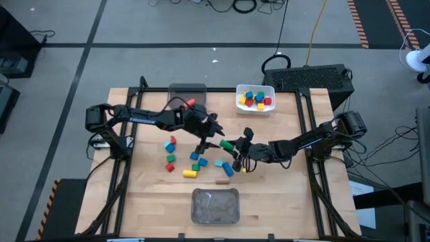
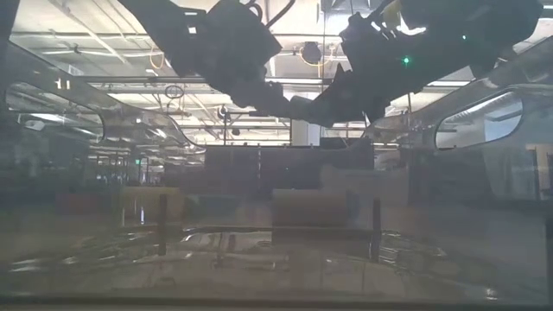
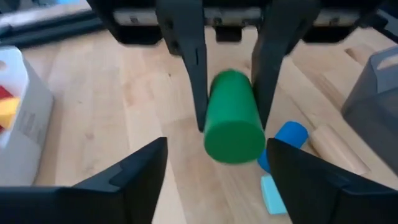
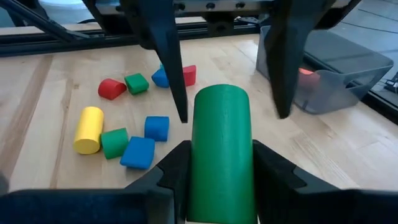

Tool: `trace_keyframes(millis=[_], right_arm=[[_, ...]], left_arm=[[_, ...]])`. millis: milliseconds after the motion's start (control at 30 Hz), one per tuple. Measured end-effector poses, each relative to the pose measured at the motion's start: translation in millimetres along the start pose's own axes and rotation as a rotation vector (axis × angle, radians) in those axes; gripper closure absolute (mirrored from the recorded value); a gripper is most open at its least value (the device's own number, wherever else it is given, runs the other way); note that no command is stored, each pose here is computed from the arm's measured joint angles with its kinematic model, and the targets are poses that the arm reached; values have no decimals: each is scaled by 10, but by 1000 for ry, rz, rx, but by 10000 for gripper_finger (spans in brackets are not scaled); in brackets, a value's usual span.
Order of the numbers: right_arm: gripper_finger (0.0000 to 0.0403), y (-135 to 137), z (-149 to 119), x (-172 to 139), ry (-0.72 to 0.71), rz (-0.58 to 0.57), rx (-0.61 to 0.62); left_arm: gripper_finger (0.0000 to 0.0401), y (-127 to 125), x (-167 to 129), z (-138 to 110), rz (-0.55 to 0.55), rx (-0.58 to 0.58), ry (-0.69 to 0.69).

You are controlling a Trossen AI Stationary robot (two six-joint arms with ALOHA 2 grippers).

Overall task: Sort blocks by size
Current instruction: Put the green cylinder block into the top black bin

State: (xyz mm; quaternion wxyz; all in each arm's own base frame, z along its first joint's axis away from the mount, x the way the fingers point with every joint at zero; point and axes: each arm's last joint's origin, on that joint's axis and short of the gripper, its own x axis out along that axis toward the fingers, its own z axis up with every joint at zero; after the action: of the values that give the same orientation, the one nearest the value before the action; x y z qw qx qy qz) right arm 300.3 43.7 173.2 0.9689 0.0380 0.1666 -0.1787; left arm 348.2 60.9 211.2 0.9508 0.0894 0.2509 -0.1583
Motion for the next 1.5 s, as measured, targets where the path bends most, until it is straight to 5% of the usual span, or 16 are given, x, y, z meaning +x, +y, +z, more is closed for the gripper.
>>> trace_keyframes(millis=[367,733,900,1500], right_arm=[[287,9,34,0,-31,12,-13],[286,16,48,-1,-42,29,-16],[284,17,49,-1,-42,29,-19],[158,-35,-59,2,48,-62,150]], left_arm=[[135,-50,43,36,-29,39,-34],[245,-48,41,63,-41,54,-63],[263,-49,41,61,-43,58,-62],[263,208,-97,-120,85,-56,51]])
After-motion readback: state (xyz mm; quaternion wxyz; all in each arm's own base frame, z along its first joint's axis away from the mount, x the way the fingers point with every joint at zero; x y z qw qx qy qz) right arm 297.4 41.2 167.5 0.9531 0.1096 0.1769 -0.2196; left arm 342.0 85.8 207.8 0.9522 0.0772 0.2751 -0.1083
